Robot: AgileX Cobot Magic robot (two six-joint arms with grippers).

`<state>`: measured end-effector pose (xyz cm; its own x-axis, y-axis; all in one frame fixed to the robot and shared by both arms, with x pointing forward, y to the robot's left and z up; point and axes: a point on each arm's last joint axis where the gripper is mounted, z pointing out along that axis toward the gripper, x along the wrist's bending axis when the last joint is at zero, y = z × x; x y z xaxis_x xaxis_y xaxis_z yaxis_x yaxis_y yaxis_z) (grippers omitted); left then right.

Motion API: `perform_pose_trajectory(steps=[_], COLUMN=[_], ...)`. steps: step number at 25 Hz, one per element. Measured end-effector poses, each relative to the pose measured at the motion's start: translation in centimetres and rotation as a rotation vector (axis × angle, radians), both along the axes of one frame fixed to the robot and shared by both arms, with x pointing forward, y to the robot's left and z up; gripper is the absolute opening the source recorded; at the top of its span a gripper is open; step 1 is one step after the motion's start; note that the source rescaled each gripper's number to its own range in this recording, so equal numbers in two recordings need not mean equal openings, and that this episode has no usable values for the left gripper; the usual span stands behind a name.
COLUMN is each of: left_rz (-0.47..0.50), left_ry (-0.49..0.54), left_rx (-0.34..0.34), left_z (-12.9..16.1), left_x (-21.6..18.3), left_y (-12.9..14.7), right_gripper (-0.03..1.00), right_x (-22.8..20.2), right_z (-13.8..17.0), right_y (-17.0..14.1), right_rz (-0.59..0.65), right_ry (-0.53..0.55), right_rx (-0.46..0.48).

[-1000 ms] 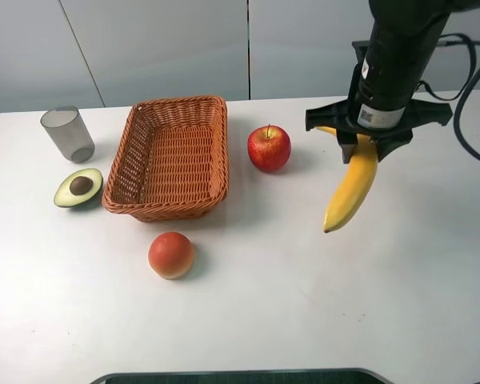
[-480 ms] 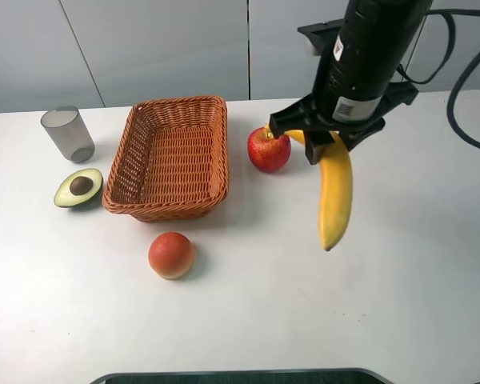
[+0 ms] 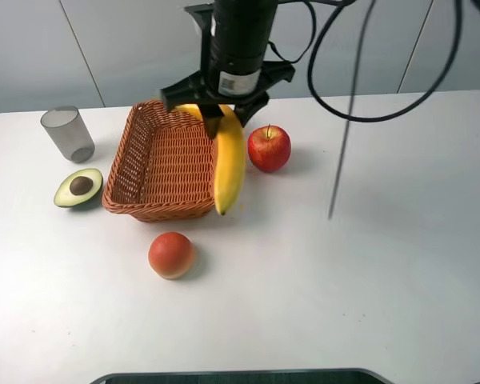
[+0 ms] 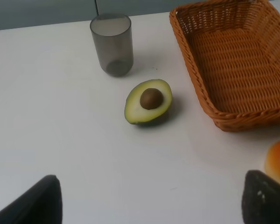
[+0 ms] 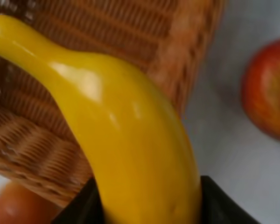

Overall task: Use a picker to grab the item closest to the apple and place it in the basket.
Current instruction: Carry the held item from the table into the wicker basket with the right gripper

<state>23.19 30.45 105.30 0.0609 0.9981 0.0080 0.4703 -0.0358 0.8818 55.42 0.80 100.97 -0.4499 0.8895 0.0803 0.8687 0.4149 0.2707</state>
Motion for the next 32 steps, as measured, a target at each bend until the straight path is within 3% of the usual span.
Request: perform_pose_trajectory(steps=[7,18,32], left_rz=[0.000,0.000,0.000], left_ry=[0.000,0.000,0.000], left_rx=[0.000,0.000,0.000], left_z=[0.0,0.0,0.0], left_x=[0.0,0.0,0.0], left_y=[0.0,0.0,0.0], right_gripper=[0.01,0.01,0.01], right_x=[3.0,5.4,7.6], right_z=[-0.5,0.5,-5.7], right_y=[3.5,4.6,5.0], right_rz=[0.011,0.016,0.002], right_ry=[-0.080,-0.314,-0.301], right_rx=[0.087,0.242,0.210])
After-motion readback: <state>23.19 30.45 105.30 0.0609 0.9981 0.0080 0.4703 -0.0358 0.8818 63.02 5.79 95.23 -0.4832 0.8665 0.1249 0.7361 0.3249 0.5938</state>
